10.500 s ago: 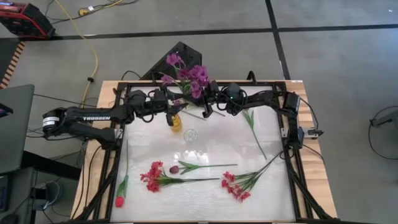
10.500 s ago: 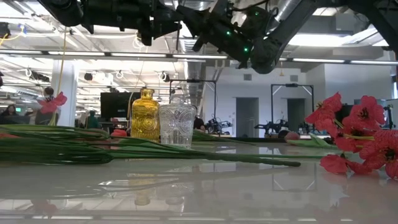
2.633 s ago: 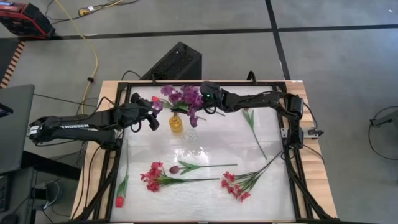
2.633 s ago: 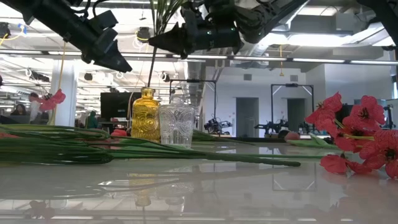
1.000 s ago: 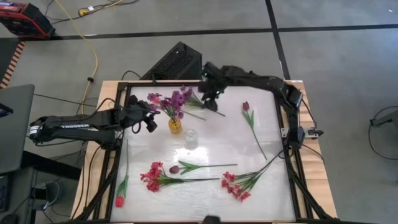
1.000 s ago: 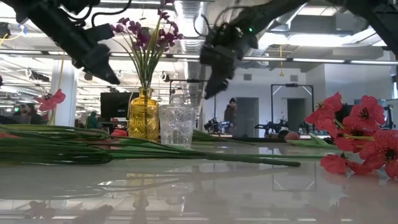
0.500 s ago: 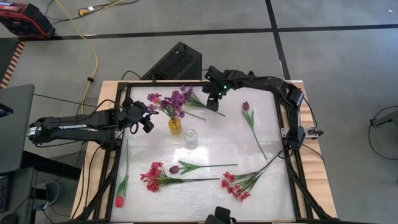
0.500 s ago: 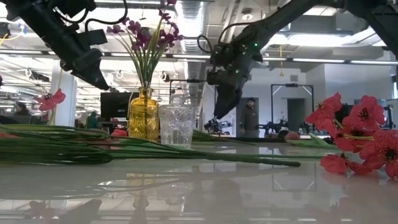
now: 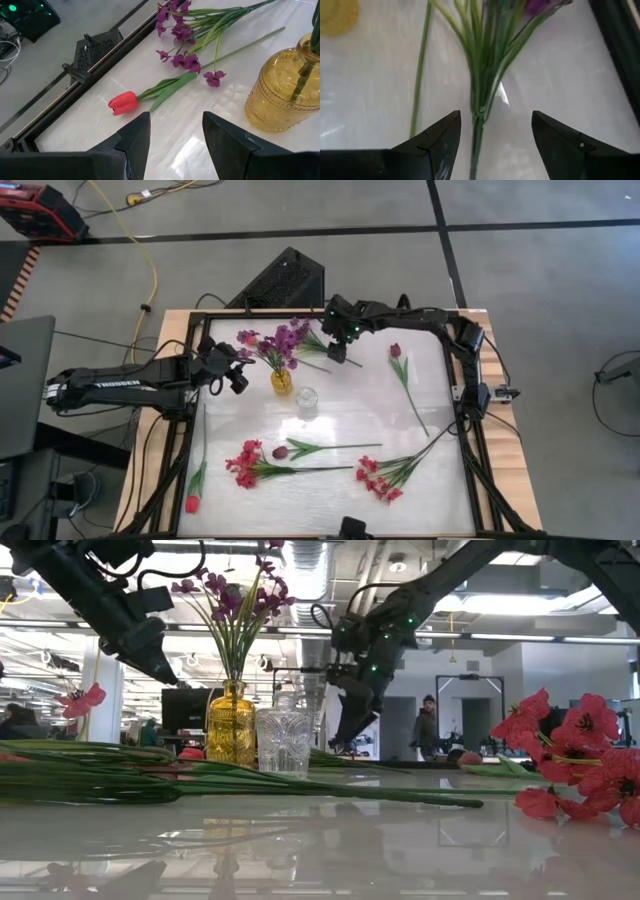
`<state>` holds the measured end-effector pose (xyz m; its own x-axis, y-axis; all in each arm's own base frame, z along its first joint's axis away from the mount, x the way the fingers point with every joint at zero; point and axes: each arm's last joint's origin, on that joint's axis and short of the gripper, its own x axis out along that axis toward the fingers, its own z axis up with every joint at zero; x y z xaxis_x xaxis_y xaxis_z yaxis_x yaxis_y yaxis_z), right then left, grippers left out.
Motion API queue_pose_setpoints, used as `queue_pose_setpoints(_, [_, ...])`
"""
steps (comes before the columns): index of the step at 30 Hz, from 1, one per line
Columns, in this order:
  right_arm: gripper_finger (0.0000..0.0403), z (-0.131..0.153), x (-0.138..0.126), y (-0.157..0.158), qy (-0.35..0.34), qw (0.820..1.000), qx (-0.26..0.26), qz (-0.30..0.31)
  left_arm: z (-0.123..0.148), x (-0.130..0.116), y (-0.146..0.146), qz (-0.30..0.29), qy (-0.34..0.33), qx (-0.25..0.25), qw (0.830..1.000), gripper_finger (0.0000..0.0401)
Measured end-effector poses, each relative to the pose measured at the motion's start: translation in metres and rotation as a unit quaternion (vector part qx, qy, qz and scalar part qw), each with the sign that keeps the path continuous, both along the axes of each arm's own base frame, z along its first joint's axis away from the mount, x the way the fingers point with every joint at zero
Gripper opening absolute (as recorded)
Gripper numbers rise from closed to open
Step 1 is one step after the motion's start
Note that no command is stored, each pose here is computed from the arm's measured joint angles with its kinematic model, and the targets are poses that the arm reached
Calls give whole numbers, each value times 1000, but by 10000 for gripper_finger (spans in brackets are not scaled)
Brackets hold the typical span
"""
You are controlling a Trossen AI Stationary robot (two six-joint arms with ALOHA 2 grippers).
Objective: Sort flowers into vase by color
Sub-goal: Put the violet flowers into the yellow vase
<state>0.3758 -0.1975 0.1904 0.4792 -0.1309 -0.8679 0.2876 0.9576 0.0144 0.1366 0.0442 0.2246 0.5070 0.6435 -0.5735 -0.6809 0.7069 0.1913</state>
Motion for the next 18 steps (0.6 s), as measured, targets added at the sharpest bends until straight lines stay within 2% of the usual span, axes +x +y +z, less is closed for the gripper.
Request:
queue_pose_setpoints(4, [269, -5, 0, 7, 24, 1000, -6, -4, 0, 0, 0, -2, 1, 0, 1000, 171])
queue_pose_setpoints(9, [269, -35, 2, 11, 77, 997, 13, -2, 0, 0, 0, -5, -2, -6, 1000, 171])
queue_pose_setpoints(14, [267, -52, 9, 12, 90, 996, 3, -11, 0, 1, 0, -9, -2, -2, 1000, 171])
queue_pose_setpoints(18, [236, -52, 10, 12, 87, 996, 0, -16, 0, 1, -1, -12, -1, -2, 1000, 171])
